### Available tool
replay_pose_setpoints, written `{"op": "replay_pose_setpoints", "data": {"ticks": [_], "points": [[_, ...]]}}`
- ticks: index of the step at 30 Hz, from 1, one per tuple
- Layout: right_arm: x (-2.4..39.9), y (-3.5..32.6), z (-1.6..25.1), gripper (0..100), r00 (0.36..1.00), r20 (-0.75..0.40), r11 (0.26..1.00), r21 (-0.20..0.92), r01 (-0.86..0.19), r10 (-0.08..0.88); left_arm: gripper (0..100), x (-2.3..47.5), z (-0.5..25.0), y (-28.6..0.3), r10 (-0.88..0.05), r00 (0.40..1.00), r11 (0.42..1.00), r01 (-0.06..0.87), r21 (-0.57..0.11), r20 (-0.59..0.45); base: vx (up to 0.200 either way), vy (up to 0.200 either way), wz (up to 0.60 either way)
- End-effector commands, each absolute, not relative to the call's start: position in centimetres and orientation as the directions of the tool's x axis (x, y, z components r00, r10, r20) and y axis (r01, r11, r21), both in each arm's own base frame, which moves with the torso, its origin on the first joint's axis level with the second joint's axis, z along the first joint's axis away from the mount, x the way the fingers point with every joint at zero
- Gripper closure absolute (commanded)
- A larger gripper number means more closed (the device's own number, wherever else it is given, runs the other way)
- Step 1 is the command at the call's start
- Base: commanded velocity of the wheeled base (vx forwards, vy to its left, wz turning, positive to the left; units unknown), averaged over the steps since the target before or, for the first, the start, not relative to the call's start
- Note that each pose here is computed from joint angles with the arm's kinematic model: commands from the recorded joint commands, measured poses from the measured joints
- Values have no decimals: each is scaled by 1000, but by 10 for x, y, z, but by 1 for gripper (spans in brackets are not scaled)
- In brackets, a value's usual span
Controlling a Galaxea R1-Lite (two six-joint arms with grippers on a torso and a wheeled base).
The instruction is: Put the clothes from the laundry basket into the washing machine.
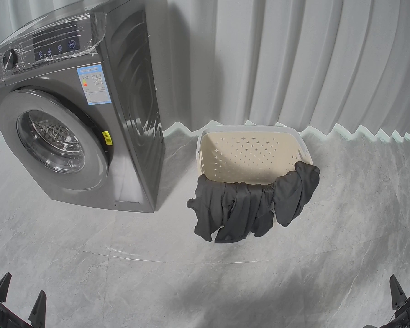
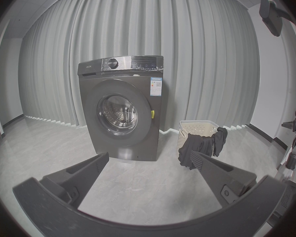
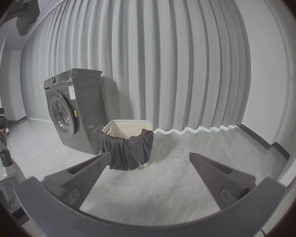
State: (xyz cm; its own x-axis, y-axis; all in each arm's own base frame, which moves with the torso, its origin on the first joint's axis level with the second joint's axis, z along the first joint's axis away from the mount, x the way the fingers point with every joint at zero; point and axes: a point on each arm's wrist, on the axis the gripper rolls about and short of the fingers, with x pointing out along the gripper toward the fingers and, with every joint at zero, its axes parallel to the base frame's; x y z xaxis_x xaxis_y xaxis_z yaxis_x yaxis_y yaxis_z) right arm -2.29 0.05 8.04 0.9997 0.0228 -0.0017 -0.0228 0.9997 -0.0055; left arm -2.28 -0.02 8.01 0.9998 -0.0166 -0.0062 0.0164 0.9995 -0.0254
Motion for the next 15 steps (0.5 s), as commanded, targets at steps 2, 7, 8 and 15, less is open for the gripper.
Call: {"op": "replay_pose_setpoints", "data": {"ticks": [2, 7, 8, 15], "points": [[-23, 1, 75, 0, 1000, -3, 1000, -6, -23, 23, 0, -23, 76, 0, -15, 1000, 1000, 15, -26, -3, 0, 200, 0], [-23, 1, 75, 0, 1000, -3, 1000, -6, -23, 23, 0, -23, 76, 0, -17, 1000, 1000, 17, -26, -3, 0, 200, 0], [-23, 1, 75, 0, 1000, -3, 1000, -6, -23, 23, 0, -23, 76, 0, -17, 1000, 1000, 17, -26, -3, 0, 200, 0], [-23, 1, 75, 0, 1000, -3, 1000, -6, -23, 23, 0, -23, 76, 0, -17, 1000, 999, 17, -28, -3, 0, 114, 0]]}}
